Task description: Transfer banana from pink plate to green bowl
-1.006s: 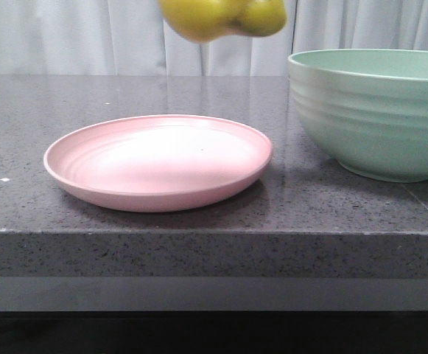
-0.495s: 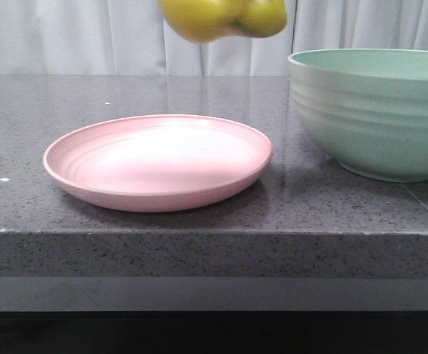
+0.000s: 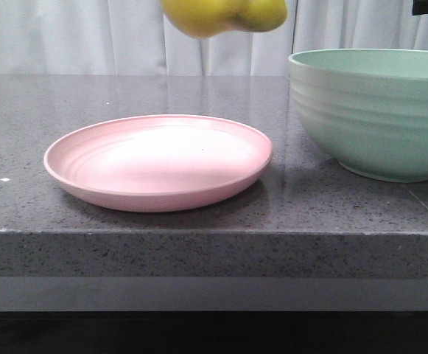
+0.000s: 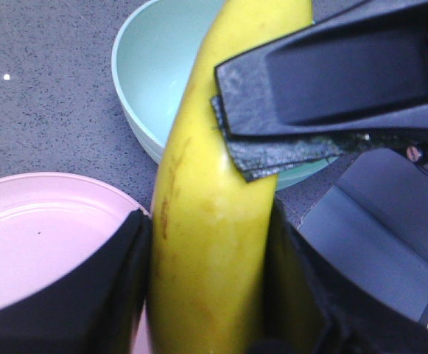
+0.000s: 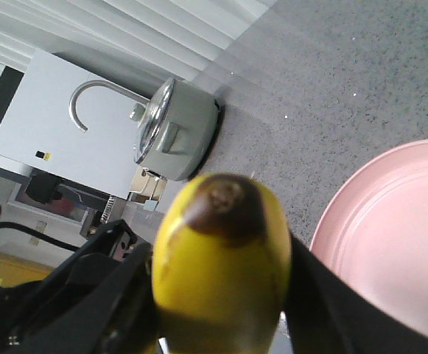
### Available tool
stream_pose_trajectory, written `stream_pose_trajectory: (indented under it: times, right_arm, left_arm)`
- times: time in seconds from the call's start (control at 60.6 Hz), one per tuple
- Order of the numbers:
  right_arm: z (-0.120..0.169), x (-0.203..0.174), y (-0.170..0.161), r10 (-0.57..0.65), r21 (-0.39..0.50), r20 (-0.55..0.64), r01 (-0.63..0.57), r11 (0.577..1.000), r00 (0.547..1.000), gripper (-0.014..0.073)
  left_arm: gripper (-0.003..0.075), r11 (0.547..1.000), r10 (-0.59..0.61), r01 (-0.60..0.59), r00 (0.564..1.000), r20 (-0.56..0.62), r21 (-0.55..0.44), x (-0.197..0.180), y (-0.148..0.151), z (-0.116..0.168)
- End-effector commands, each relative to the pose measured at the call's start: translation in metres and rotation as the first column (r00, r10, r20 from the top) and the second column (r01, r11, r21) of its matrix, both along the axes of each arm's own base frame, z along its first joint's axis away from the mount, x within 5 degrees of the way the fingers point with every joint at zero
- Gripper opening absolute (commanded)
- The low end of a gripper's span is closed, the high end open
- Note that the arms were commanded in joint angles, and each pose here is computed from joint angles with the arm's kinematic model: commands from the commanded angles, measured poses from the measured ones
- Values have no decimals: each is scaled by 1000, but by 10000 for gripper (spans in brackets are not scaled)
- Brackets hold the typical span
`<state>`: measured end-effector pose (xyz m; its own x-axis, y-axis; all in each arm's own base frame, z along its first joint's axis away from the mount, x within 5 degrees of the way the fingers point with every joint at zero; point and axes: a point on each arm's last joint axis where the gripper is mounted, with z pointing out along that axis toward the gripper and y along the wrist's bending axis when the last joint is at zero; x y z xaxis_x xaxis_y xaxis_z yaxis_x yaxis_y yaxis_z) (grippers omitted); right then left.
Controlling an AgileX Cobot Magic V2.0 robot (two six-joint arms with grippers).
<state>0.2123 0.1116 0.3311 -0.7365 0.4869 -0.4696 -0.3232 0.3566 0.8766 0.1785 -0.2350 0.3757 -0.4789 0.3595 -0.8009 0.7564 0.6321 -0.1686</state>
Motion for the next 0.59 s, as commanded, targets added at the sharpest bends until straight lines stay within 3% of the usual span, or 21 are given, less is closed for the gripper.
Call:
stream_pose_trajectory:
  times: [0.0,0.082,0.28,0.346,0.445,0.577]
  right_arm:
    - [21,-2,0,-4,98,49,-1,995,999,108]
    - [22,0,-1,-20,84,61,15,996,998,109]
    - [37,10,-14,-105,11,160,105,994,981,110]
    - [44,15,-25,-136,-52,213,150,987,968,111]
    - [56,23,-43,-173,-156,297,226,962,939,111]
    - [63,34,-72,-156,-393,414,330,858,897,111]
  left_arm:
    - [42,993,8,1,997,77,-115,-5,3,27]
    - [161,994,6,3,997,81,-112,-5,3,27]
    - [527,994,6,3,997,81,-112,-5,3,27]
    - [568,994,6,3,997,82,-111,-5,3,27]
    - [571,994,6,3,997,82,-111,-5,3,27]
    - [567,994,6,3,997,82,-111,-5,3,27]
